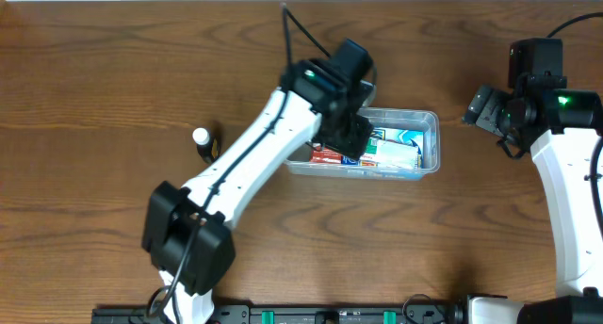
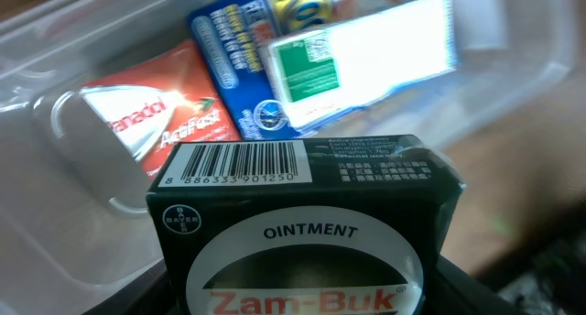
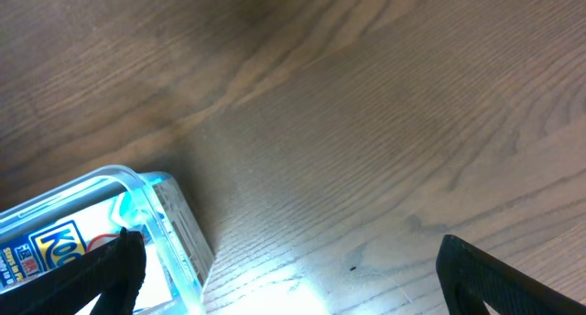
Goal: Pack container
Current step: 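Lift the Zam-Buk box and carry it over the container, then lower the Zam-Buk box into the container and open the left gripper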
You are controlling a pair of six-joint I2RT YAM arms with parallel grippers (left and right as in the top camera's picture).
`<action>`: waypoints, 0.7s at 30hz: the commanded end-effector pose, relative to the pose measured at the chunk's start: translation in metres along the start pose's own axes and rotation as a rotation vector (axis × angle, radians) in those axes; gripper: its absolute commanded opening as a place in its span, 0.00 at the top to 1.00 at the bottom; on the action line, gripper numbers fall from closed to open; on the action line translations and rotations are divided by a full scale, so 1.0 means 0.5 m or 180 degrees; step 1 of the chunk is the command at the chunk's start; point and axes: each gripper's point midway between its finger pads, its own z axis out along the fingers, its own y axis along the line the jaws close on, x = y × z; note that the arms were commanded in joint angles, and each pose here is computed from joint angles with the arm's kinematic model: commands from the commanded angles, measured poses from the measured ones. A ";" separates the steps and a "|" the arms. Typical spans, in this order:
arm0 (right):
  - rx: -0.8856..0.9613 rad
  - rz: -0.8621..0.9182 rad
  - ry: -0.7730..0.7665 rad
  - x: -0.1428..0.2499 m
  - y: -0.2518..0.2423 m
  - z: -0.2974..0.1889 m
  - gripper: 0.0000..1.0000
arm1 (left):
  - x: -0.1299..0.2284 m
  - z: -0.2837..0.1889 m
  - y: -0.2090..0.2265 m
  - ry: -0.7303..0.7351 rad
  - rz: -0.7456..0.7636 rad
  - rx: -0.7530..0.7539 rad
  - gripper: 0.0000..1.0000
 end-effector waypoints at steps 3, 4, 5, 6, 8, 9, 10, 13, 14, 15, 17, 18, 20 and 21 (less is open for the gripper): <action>0.0001 0.0035 -0.0062 -0.010 -0.006 -0.010 0.01 | -0.027 0.048 0.052 -0.0119 -0.0649 -0.0507 0.35; 0.0001 0.0035 -0.0062 -0.010 -0.006 -0.010 0.01 | -0.031 0.056 0.054 -0.0123 -0.0707 -0.0507 0.35; 0.0001 0.0035 -0.0062 -0.010 -0.006 -0.010 0.01 | -0.034 0.066 0.056 -0.0123 -0.0762 -0.0510 0.35; 0.0001 0.0035 -0.0062 -0.010 -0.006 -0.010 0.01 | -0.039 0.078 0.057 -0.0131 -0.0817 -0.0508 0.35; 0.0001 0.0035 -0.0062 -0.010 -0.006 -0.010 0.01 | -0.044 0.097 0.060 -0.0124 -0.0838 -0.0513 0.35; 0.0001 0.0035 -0.0062 -0.010 -0.006 -0.010 0.01 | -0.046 0.107 0.064 -0.0119 -0.0840 -0.0531 0.35; 0.0001 0.0035 -0.0062 -0.010 -0.006 -0.010 0.01 | -0.047 0.115 0.069 -0.0108 -0.0861 -0.0558 0.35; 0.0001 0.0035 -0.0062 -0.010 -0.006 -0.010 0.01 | -0.043 0.135 0.087 -0.0063 -0.0960 -0.0666 0.35; 0.0001 0.0035 -0.0062 -0.010 -0.006 -0.010 0.01 | -0.041 0.141 0.090 -0.0040 -0.0968 -0.0677 0.35; 0.0001 0.0035 -0.0062 -0.010 -0.006 -0.010 0.01 | -0.040 0.145 0.092 -0.0021 -0.0973 -0.0685 0.35; 0.0001 0.0035 -0.0062 -0.010 -0.006 -0.010 0.01 | -0.036 0.153 0.099 0.0017 -0.0991 -0.0703 0.35; 0.0001 0.0035 -0.0062 -0.010 -0.006 -0.010 0.01 | -0.035 0.156 0.103 0.0032 -0.1004 -0.0712 0.35; 0.0001 0.0035 -0.0062 -0.010 -0.006 -0.010 0.01 | -0.033 0.160 0.112 0.0059 -0.1032 -0.0727 0.35; 0.0001 0.0035 -0.0062 -0.010 -0.006 -0.010 0.01 | -0.032 0.160 0.116 0.0069 -0.1047 -0.0732 0.34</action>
